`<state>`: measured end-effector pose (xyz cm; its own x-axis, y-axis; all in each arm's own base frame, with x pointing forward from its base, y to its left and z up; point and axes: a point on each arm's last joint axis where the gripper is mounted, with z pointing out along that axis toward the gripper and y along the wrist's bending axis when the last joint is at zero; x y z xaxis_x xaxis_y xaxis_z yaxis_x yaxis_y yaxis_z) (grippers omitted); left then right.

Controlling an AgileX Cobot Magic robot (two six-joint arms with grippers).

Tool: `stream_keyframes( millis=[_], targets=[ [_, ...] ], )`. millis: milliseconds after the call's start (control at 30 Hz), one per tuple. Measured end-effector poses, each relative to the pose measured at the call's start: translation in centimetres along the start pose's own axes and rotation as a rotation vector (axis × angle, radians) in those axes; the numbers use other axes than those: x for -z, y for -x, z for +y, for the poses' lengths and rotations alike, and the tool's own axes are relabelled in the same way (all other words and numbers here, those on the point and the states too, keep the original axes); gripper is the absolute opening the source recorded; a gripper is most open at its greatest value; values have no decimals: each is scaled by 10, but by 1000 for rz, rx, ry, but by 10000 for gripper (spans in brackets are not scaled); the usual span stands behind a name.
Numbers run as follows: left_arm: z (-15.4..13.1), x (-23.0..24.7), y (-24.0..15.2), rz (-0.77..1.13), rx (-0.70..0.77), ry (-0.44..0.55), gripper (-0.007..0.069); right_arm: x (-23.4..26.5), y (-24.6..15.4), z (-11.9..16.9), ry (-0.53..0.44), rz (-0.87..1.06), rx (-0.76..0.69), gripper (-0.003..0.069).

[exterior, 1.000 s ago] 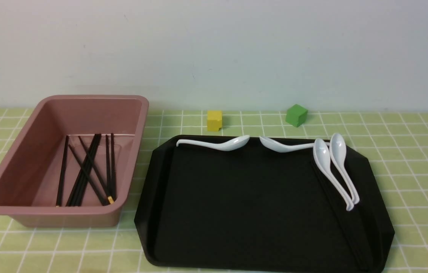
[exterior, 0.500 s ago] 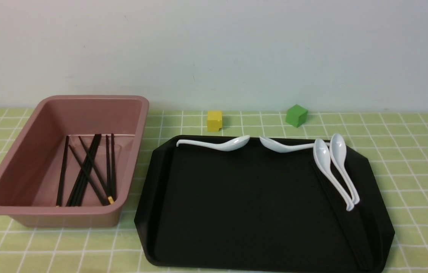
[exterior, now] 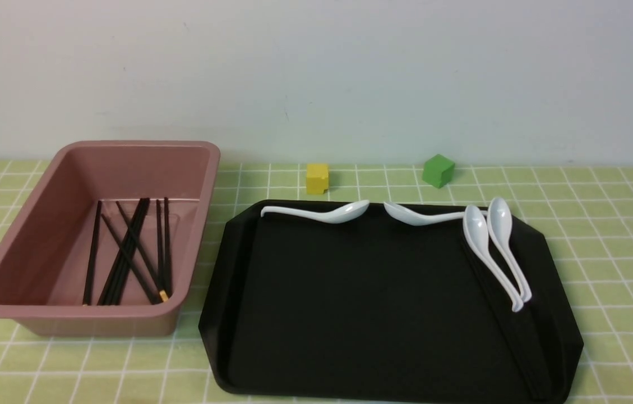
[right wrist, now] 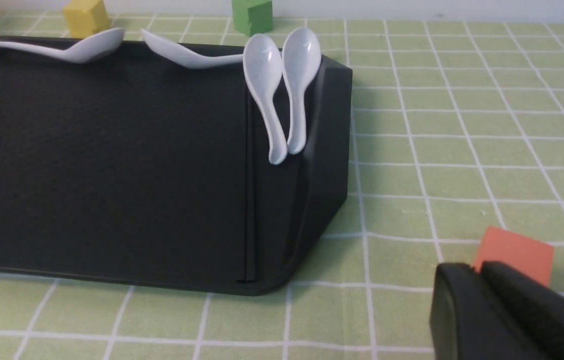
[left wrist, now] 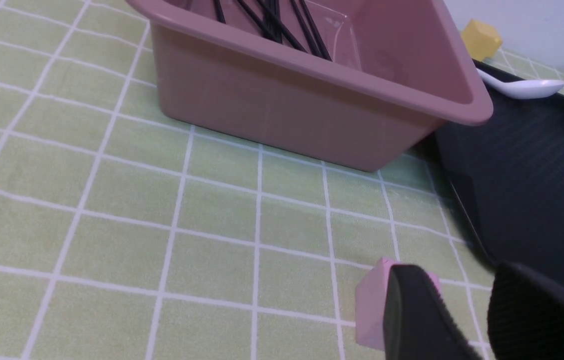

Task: On green tablecloth take chopsticks from black tray and put them in box.

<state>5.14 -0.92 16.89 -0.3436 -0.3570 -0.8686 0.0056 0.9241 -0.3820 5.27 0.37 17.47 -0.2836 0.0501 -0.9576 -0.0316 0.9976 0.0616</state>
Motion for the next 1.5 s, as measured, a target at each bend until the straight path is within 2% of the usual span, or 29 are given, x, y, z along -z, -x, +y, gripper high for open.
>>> stream_keyframes(
  millis=[233,1500],
  targets=[
    [0,0,0,0,0,0,238,0,0,-3,-56,-3,-16,84],
    [0,0,0,0,1,0,239,0,0,-3,-56,-3,-18,129]
  ],
)
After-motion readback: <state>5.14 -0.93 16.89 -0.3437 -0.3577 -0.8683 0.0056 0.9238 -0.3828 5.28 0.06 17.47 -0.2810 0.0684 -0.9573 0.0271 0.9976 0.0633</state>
